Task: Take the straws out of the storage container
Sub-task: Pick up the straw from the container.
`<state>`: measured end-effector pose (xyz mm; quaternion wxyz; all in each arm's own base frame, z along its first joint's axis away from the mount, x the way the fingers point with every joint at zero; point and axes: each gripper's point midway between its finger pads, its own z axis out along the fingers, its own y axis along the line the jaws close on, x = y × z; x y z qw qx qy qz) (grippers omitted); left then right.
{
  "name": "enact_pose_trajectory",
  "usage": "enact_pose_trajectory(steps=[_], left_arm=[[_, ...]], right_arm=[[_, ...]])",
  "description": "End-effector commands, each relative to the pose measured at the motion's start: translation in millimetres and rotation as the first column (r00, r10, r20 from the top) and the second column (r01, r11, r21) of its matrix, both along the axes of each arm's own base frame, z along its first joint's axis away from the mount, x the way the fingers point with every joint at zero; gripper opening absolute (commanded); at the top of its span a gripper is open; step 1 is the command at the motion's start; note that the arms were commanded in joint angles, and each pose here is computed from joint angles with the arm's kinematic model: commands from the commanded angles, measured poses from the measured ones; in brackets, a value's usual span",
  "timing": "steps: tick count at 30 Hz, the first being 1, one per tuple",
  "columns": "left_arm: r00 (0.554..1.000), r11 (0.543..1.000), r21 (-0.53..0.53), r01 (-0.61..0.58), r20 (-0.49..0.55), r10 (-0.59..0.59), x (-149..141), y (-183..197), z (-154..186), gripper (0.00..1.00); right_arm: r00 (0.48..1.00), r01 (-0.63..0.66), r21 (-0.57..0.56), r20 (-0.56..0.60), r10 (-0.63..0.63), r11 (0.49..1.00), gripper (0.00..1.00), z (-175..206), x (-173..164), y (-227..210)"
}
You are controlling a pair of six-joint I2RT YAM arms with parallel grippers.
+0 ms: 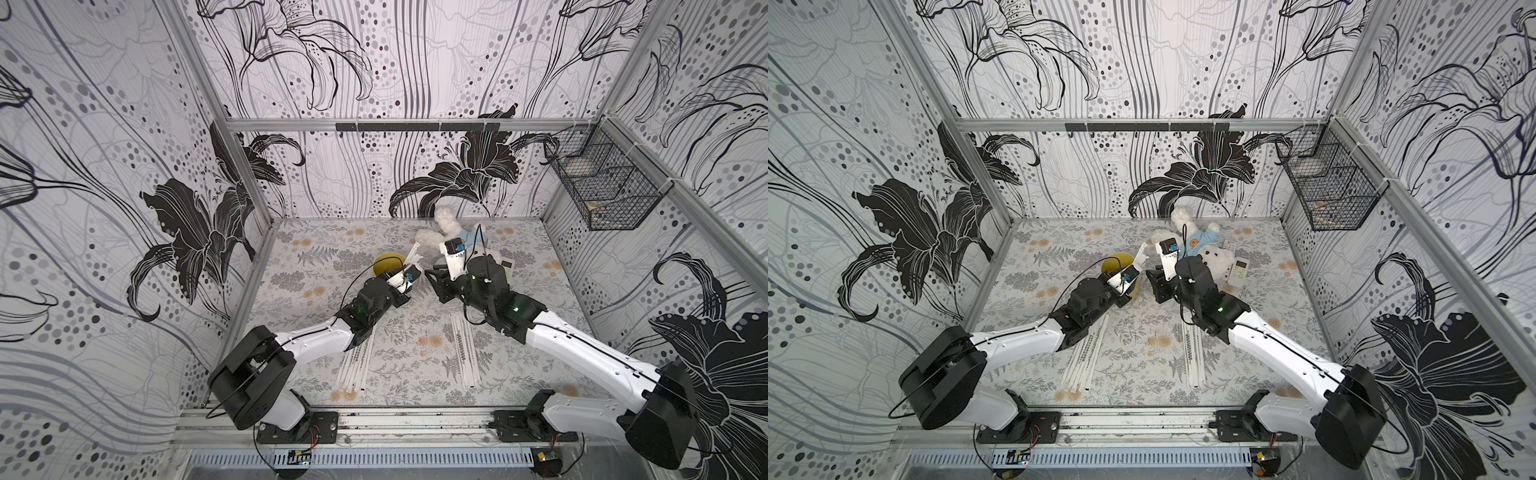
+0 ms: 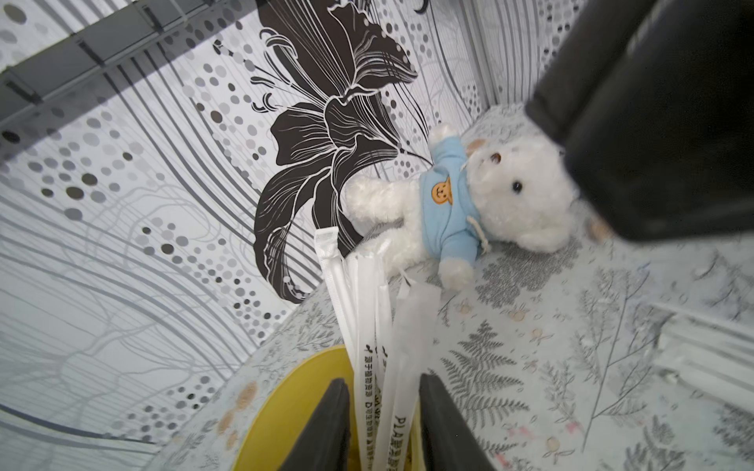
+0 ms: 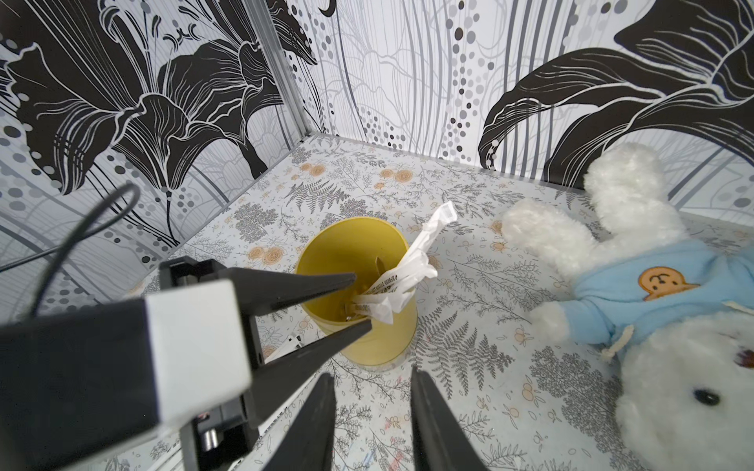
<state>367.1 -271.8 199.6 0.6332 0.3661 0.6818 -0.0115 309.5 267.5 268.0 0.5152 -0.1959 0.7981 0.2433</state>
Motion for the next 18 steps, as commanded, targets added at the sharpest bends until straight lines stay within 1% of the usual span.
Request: enact_pose_trajectory(steps=[1,5,8,13,16,18], left_arm=[[1.0,1.0,0.007,0.019,-0.006,-0.019,5,-5,0,0.41],[1.0,1.0,0.011,-0.007,-0.006,0.007,11,-5,-3,0.41],[1.0,1.0,0.006,-0.029,0.006,0.029,15,-2,-1,0.36],[0.999,0.999,0.005,-0.037,0.02,0.037,14,1,3,0.16],[0.999,0.999,-0.002,-0.033,0.027,0.033,12,2,7,0.07],[0.999,1.0,-0.004,-0.027,0.033,0.027,10,2,10,0.05]], right_arm=[[1.0,-0.007,0.004,0.021,0.007,1.0,0.35,2,-3,-4],[1.0,-0.003,0.001,0.023,0.003,1.0,0.35,3,-5,-6],[1.0,-0.002,-0.001,0.023,0.002,1.0,0.35,2,-5,-7],[1.0,-0.001,-0.002,0.02,0.002,1.0,0.35,0,-5,-6],[1.0,-0.001,0.0,0.023,0.001,1.0,0.35,0,-4,-6],[1.0,-0.002,0.0,0.022,0.002,1.0,0.35,0,-4,-5]])
